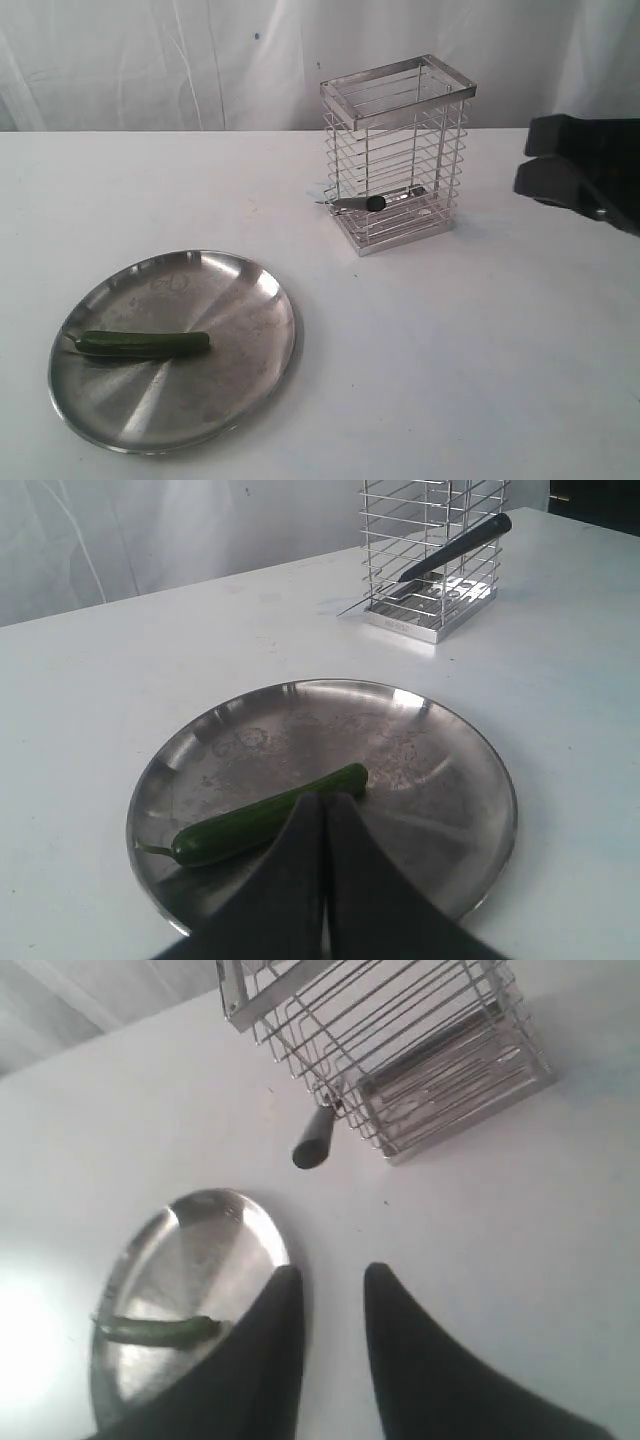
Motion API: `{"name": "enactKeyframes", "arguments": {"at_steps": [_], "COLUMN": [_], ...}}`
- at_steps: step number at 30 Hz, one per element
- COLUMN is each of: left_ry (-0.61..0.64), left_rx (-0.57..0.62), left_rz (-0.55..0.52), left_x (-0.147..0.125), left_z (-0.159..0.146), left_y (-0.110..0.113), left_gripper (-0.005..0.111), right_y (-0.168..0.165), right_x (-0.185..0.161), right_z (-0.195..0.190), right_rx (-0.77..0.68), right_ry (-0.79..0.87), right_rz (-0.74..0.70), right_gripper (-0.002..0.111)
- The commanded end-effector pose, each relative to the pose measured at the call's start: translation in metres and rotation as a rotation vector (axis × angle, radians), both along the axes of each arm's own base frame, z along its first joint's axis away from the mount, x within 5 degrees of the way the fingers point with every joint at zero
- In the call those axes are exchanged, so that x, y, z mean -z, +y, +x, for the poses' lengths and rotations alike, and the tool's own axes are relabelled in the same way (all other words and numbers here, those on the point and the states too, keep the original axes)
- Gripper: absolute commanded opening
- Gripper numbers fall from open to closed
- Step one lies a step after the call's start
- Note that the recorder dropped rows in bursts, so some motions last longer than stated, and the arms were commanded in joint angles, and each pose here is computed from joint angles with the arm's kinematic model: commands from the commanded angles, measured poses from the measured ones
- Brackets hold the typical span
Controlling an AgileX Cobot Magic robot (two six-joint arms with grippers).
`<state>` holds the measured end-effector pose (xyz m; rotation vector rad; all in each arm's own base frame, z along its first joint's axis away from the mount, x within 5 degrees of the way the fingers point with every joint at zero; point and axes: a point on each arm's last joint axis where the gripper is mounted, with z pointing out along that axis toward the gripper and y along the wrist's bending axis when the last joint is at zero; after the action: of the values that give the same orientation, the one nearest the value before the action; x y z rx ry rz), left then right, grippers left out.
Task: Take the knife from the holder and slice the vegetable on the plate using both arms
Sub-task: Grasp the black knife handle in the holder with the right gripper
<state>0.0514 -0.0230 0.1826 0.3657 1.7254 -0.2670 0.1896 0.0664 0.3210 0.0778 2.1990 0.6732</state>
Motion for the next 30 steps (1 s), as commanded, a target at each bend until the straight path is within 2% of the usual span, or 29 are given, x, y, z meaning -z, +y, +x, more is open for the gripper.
{"name": "enactKeyframes", "arguments": {"at_steps": [1,3,5,10,15,20,30], "left_ry": [-0.004,-0.004,-0.004,-0.004,-0.004,-0.004,-0.004], "left_rx": [-0.006,-0.006,-0.006,-0.006,-0.006,-0.006,-0.006], "left_rz": [-0.008,-0.008,-0.008,-0.008,-0.008,-0.008,-0.008], "left_x": [0.000,0.000,0.000,0.000,0.000,0.000,0.000], "left_z": [0.000,0.000,0.000,0.000,0.000,0.000,0.000], "left_y": [0.000,0.000,0.000,0.000,0.000,0.000,0.000], "left_gripper": [0.000,0.000,0.000,0.000,0.000,0.000,0.000], "right_y": [0.007,0.010,0.013,0.021,0.043,0.065,0.088], "right_x": [0.020,0.031,0.042,0.062,0.069,0.071,0.091], "right_z": [0.027,0.037,0.046,0.062,0.078,0.096,0.117], "right_rx": [0.139,0.174,0.203,0.244,0.201,0.219,0.208], "right_ry": [0.079,0.150,0.211,0.310,0.319,0.317,0.365], "right_rz": [0.233,0.303,0.342,0.399,0.419,0.472,0.438], "right_gripper": [0.043,0.053,0.056,0.055,0.055,0.055,0.055]}}
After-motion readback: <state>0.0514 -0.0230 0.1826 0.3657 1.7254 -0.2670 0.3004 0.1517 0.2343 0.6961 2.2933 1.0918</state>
